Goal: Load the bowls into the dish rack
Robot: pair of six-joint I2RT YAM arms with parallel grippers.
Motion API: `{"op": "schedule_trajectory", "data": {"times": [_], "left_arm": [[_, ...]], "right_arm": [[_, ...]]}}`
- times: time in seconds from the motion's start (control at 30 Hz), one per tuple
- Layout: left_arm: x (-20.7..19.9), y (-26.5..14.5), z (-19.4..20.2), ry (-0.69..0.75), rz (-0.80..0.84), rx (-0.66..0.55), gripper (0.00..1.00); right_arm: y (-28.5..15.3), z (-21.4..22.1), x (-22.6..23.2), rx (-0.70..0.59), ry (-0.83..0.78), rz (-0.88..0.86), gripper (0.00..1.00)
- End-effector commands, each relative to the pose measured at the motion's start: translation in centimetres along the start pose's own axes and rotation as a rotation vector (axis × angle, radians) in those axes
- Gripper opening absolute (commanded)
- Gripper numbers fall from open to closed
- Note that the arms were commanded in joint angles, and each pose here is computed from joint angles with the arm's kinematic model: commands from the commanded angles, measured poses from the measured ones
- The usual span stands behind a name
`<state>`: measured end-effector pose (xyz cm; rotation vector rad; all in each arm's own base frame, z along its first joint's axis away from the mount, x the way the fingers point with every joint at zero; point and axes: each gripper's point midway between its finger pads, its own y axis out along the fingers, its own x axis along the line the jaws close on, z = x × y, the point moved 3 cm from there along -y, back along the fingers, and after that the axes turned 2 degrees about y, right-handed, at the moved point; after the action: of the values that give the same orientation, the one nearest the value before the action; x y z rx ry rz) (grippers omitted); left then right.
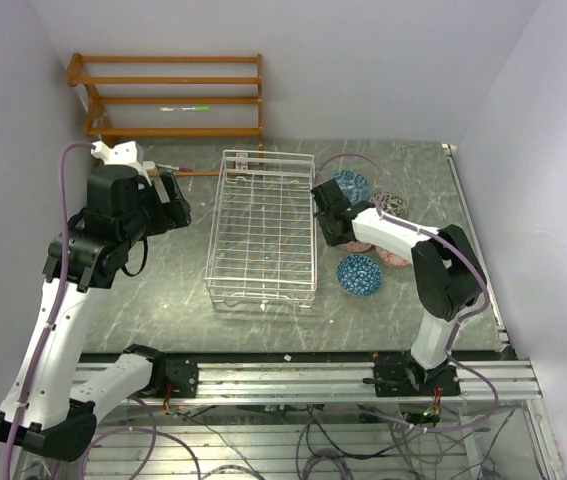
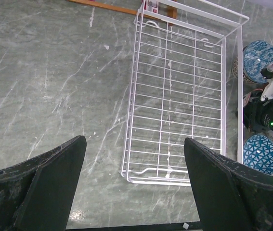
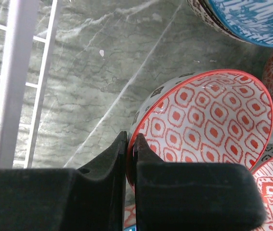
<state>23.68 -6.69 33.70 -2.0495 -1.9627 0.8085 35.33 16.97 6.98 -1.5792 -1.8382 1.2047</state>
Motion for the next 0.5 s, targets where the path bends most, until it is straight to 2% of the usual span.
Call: {"op": "schedule_trajectory", "data": {"times": [0.0,0.13,0.3,0.47], "left_arm": [[-0.2,-0.4,-0.3,-0.014,0.011,-0.022,0.94],[-0.3,-0.5,-0.7,-0.014,0.012,-0.025,0.94],[-0.5,-1.0,-1.6,-0.005,0.012,-0.040,0.94],[-0.4,-1.5,-2.3,0.008,0.002,-0.054,0.94]], "right_arm": [[-3.5,-4.6,-0.7,-0.134,0.043,-0.005,0.00],[-7.5,-8.3,-0.7,-0.222,0.103,-0.072,0.00],[-12.4,-11.6,-1.4,-0.267,0.155,-0.111,0.00],[-17.7,-16.6,1.4,-0.382,0.142,-0.382,0.00]]}}
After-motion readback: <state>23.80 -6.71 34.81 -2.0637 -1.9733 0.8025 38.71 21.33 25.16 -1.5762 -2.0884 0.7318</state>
